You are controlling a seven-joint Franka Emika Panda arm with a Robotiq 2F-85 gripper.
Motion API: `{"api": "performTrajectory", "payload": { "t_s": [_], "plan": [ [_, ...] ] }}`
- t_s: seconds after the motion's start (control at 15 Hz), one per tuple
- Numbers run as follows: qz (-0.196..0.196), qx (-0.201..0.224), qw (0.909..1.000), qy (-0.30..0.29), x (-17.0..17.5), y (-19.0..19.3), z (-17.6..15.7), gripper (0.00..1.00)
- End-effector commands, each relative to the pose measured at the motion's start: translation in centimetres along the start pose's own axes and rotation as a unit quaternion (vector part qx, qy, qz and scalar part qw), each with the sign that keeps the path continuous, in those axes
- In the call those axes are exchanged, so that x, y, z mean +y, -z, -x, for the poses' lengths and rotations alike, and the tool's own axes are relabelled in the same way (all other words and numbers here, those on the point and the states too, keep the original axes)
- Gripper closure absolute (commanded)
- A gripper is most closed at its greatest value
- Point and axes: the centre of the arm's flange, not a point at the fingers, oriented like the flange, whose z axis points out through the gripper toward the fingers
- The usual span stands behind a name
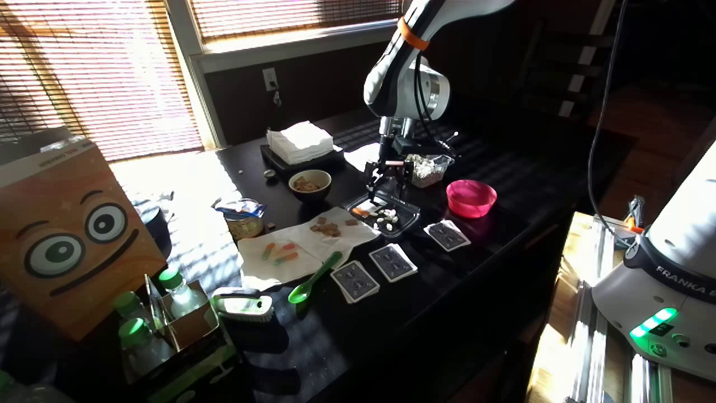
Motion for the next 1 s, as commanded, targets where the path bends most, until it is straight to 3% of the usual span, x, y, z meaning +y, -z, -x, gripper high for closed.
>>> {"api": "performTrajectory", "payload": {
  "t_s": [0.0,0.2,0.53,0.6,0.87,0.93],
  "plan": [
    [-0.010,0.000,0.9999,-0.004,-0.7,-0.6,-1.0,0.06],
    [-0.007,-0.003,1.0000,-0.002,-0.9,-1.2,-1.1,0.09],
    [-0.002,-0.004,1.0000,-0.005,-0.6,-1.5,-1.3,0.27],
    [-0.002,-0.004,1.0000,-0.005,-0.6,-1.5,-1.3,0.27],
    [-0.001,-0.005,1.0000,-0.007,-0.4,-1.7,-1.3,0.44],
    [0.000,-0.006,1.0000,-0.007,-0.4,-1.7,-1.3,0.43]
  ]
}}
